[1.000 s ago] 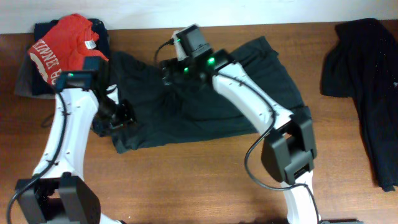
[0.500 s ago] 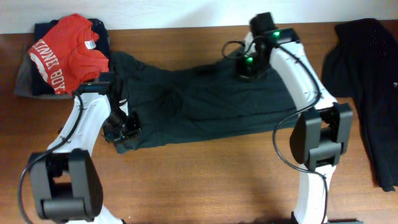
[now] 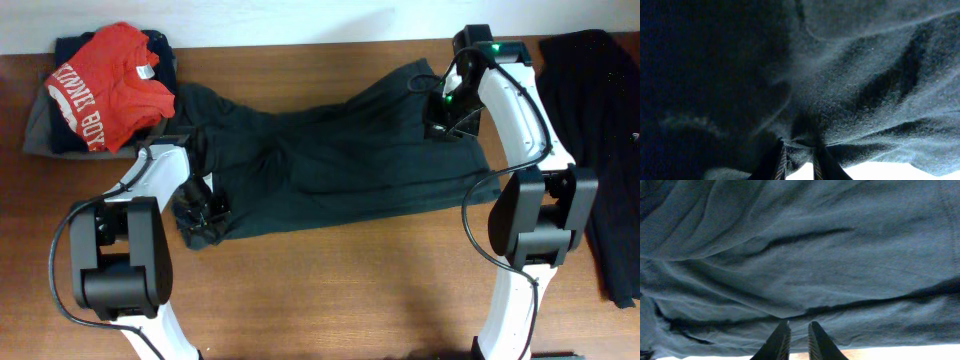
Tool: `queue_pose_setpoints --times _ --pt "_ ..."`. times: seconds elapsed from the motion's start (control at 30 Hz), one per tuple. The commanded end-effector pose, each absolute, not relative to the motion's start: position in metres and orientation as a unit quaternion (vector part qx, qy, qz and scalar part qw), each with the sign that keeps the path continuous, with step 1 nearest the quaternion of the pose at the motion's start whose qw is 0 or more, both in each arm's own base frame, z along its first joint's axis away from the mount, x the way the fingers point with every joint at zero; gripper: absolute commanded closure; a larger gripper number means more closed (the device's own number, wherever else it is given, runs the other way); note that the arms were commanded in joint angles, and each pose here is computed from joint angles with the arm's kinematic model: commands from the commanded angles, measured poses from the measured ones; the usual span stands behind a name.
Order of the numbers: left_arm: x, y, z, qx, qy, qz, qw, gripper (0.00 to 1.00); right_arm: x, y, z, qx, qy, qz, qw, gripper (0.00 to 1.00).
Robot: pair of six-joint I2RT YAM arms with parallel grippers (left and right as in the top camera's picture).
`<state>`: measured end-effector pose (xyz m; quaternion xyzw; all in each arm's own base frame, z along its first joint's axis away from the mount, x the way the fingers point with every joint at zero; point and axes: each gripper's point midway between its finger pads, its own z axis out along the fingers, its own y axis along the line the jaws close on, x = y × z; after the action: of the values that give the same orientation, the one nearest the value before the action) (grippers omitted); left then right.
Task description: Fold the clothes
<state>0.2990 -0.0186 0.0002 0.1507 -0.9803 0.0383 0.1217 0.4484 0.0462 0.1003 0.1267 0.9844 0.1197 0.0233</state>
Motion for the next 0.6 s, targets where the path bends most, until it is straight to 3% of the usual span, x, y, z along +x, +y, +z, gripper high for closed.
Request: queue_pose_setpoints --times 0.0,0.27,0.57 --pt "0.288 0.016 -0.010 0.157 -0.977 -0.024 0.141 0.81 0.452 0.039 0.103 0.118 0.988 0.094 0.035 0.81" --pt "0.262 0.059 0.002 0.207 -0.958 -0.065 0.187 0.81 0.451 0.034 0.102 0.119 0.989 0.078 0.035 0.80" --pt "0.279 0.065 0.025 0.213 -0.960 -0.064 0.172 0.79 0.452 0.034 0.102 0.119 0.989 0.078 0.037 0.79"
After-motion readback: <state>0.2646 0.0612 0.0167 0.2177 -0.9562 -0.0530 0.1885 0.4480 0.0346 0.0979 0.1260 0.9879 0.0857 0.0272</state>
